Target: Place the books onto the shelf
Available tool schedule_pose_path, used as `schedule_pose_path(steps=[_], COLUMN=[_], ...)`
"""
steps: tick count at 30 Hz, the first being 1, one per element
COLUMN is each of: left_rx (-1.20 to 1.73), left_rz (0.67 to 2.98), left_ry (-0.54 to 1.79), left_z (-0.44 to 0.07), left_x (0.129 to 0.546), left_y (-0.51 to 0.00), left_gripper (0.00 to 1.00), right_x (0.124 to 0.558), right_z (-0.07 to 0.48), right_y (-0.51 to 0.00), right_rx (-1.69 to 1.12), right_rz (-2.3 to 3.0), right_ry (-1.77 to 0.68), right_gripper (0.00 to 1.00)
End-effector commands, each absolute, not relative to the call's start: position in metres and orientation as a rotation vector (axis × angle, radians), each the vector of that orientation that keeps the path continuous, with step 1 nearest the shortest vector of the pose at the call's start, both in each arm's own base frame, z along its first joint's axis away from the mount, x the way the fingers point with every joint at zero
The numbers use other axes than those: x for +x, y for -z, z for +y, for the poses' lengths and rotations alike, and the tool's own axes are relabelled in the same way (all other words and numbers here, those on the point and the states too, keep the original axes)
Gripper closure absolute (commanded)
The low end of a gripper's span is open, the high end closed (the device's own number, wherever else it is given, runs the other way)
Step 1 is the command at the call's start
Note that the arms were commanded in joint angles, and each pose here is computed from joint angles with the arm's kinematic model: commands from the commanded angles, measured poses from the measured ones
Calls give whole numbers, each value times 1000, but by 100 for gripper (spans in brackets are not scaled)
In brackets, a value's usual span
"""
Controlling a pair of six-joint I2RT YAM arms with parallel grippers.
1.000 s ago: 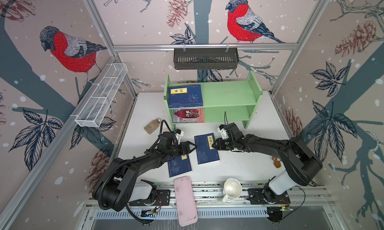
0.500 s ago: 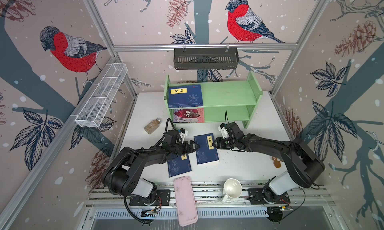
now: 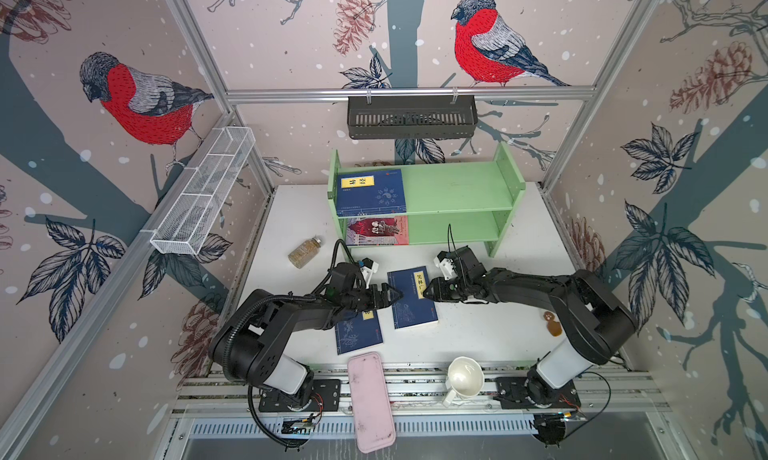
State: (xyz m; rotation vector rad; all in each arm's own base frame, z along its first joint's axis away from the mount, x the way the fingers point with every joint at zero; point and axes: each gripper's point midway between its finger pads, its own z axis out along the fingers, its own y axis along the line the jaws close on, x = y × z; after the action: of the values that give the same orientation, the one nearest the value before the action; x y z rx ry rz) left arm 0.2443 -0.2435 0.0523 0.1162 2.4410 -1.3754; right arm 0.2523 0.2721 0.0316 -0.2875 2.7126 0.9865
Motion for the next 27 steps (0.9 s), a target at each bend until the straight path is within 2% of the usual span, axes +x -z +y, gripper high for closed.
schedule_pose_path(steps=[1,11,15,19,27], left_rx=[51,85,73,56,69], left_rz=[2538,2593,2609,2604,2565], left_ry=[1351,1381,1342,1282,1234], left_z=[-240,-253,-251,-244,-239], left_x=[236,225,227,229,232], left_y=[-34,-26,-25,-24,-34], left_gripper=[6,5,5,5,5], right_x=[247,239,241,242,242], right_z=[279,289,291,293,296], right_y=[-31,-41,-49,-58,-68], right_rx=[-329,-324,-318,-308,-327], right_rz=[2706,2644,2615,2585,2556], right_ry=[-1043,-1179,-1204,-1227,-1272], right_gripper=[54,59,72,93,99])
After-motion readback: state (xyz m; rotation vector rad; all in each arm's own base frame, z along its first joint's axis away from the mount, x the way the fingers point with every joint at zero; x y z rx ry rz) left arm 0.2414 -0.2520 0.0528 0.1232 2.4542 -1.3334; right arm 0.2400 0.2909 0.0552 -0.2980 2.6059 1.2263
